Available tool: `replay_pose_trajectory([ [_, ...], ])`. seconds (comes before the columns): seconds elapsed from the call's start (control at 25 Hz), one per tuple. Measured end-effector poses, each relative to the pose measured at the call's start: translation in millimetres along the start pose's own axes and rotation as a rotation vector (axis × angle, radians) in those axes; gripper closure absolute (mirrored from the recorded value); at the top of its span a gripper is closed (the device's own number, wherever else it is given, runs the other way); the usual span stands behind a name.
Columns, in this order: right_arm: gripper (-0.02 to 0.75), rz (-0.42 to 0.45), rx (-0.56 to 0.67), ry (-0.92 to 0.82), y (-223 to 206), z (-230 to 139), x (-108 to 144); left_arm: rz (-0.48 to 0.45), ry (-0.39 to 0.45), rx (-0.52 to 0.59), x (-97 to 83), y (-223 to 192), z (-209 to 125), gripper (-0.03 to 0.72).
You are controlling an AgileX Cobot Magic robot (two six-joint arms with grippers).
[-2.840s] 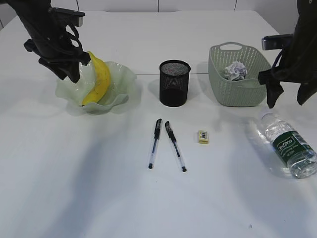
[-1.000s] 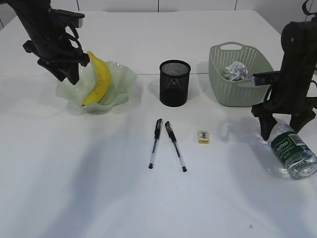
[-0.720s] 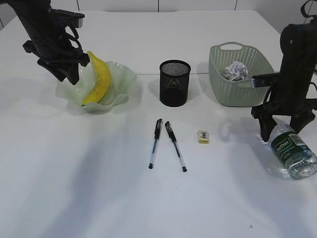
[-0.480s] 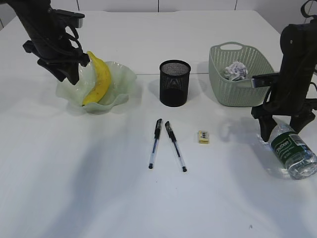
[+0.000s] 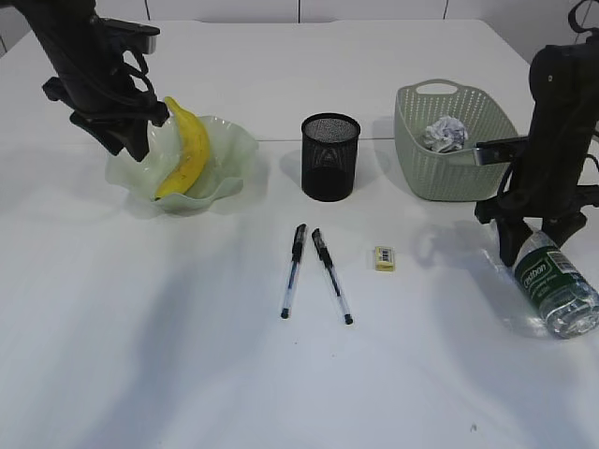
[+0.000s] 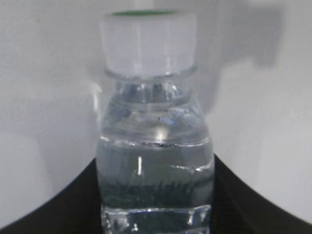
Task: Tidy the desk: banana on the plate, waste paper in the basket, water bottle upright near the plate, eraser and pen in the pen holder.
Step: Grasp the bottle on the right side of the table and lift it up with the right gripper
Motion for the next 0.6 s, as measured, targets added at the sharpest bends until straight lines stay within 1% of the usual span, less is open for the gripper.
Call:
replay_pose_trajectory([
  [0.16,0.375,-0.002,0.000,0.001,0.0,0.0,-0.3,0.000,0.000,0.002,-0.1,0.0,-0.3,0.445],
  [0.48,0.376,0.002,-0.004,0.002,1.5,1.1,0.2,-0.001,0.000,0.004,-0.1,0.0,-0.7,0.445],
  [0.6,0.378,0.010,-0.025,-0.002,5.7,6.4,1.3,-0.001,0.000,0.004,-0.1,0.0,-0.7,0.445],
])
Point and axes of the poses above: a point on each arm's last joint axis where the gripper is mounted, y pointing back along that axis away from the gripper, x along the wrist's bending axis when the last joint is at zero, z = x × y, the point moved 8 cm from there along -y, pointing out along that axis toward the gripper, and after that the axes turned 5 degrees about -y, right-handed, at the moved point
